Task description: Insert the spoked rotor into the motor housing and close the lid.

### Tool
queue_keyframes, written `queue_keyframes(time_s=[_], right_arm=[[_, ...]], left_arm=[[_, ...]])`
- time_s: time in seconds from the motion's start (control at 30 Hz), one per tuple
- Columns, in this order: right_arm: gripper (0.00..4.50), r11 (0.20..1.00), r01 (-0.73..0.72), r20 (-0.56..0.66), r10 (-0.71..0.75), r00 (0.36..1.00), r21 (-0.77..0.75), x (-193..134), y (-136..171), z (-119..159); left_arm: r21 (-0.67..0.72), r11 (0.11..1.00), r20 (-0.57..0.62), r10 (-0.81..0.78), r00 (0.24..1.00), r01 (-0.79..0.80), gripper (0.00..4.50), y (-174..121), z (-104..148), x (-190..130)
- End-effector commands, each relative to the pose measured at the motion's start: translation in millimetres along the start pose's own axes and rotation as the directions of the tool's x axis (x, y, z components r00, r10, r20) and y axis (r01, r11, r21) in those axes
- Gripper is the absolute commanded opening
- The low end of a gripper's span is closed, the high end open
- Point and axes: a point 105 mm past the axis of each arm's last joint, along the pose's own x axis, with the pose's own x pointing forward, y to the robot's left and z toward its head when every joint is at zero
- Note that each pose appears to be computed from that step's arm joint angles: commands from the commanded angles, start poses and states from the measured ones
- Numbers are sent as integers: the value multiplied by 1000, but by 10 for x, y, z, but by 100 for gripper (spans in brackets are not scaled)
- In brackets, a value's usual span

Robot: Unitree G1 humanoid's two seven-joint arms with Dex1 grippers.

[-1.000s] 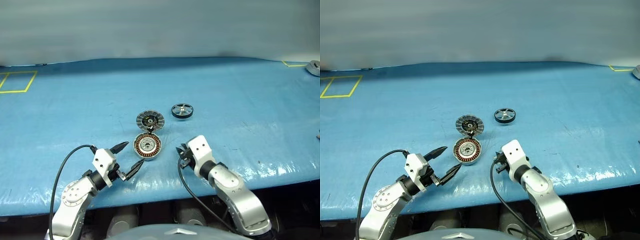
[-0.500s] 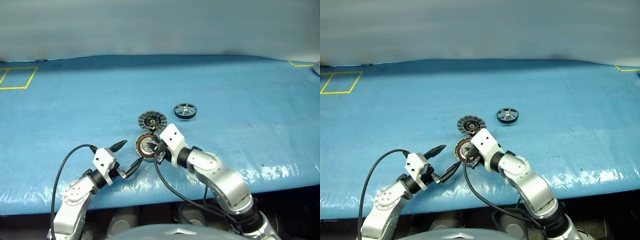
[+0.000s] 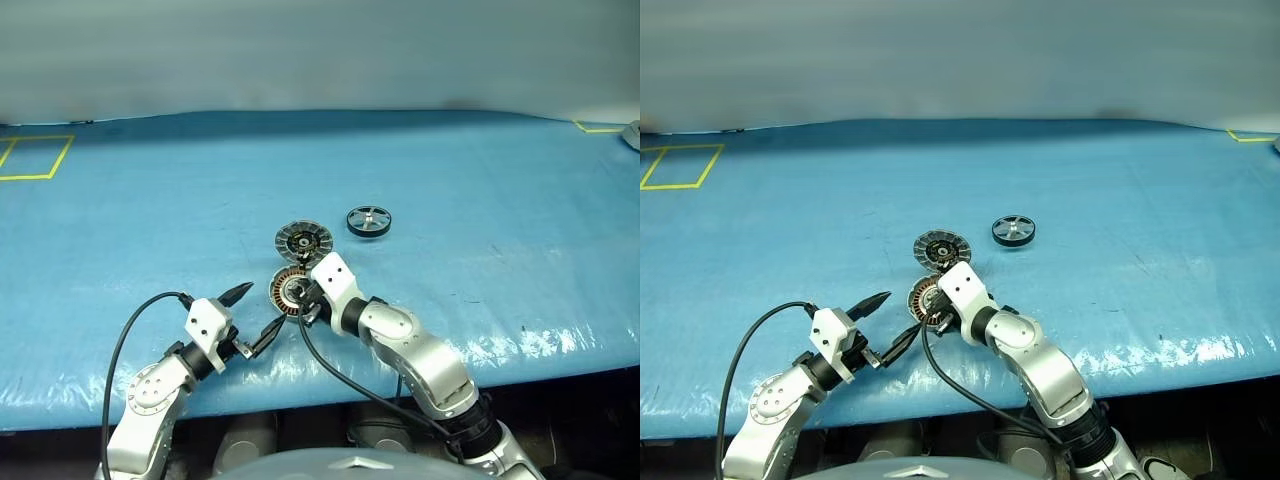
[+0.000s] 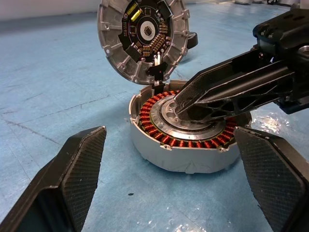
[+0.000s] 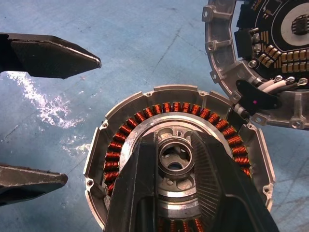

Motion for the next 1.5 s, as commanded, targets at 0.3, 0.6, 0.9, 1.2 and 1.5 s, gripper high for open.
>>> queue_keyframes(time_s=[0.3, 0.6, 0.9, 1.2, 1.5], right_arm=[[200, 999, -1, 24, 0, 1000, 35, 15, 15, 7], [276, 1000, -30, 133, 29, 991, 8, -306, 79, 455], [2, 969, 55, -104, -82, 991, -239, -245, 48, 388], [2, 959, 23, -145, -66, 987, -281, -80, 136, 386], [2, 957, 32, -192, -91, 977, -290, -3, 92, 233]], left_arm=[[12, 1000, 41, -17, 999, 17, 450, -31, 100, 42], [-2, 1000, 40, -11, 999, 11, 450, -47, 73, 43], [-10, 1000, 43, -16, 999, 17, 450, -72, 55, 64], [-9, 1000, 42, -11, 999, 11, 450, -79, 40, 62], [-14, 1000, 45, -4, 999, 4, 450, -80, 27, 50]])
